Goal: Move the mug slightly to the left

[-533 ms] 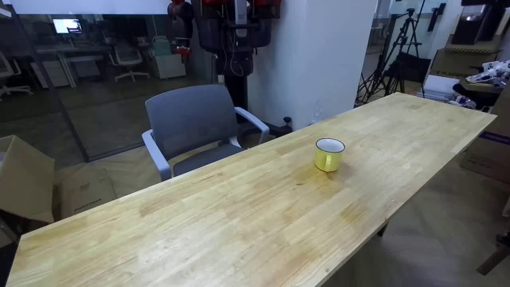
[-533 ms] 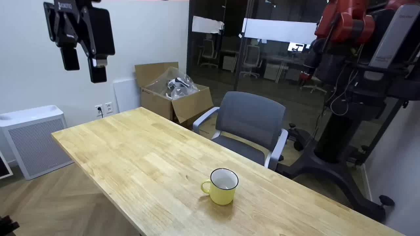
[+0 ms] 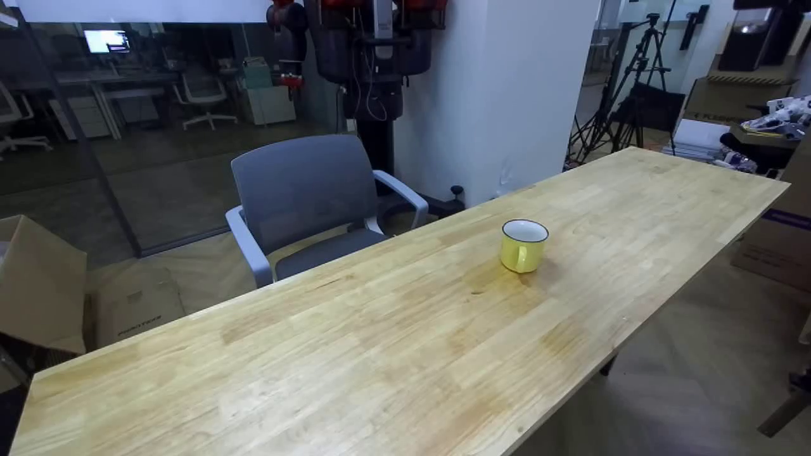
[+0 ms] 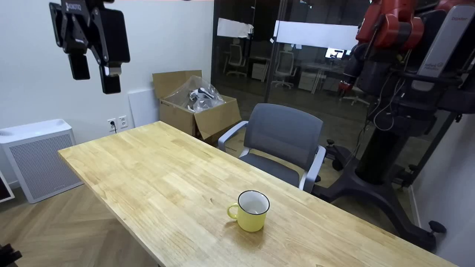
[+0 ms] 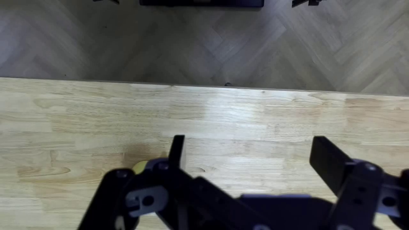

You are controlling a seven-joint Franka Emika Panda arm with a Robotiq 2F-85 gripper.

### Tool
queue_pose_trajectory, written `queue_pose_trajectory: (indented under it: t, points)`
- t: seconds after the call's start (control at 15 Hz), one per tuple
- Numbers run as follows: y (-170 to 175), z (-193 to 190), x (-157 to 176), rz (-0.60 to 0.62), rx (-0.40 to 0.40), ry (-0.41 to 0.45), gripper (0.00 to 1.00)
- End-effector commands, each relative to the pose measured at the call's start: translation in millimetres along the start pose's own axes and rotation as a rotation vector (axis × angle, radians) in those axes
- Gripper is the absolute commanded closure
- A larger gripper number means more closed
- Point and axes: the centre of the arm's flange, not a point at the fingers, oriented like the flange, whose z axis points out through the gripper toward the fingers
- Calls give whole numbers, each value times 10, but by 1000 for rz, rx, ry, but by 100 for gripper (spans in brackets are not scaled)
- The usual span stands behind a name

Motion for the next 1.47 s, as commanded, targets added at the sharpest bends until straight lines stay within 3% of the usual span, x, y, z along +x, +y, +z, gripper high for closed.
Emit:
queue_pose_trajectory:
  t: [0.0,0.47,0.73,0.93,1.13,1.2,1.4]
  points:
    - [0,0,0,0,0,0,0]
    - [0,0,0,0,0,0,0]
    - [20,5,191,0,-111,221,0]
    - [178,66,495,-30,-171,309,0]
    - [384,166,816,-4,-233,292,0]
    - [292,125,510,-46,-190,305,0]
    - [431,258,672,-30,-209,283,0]
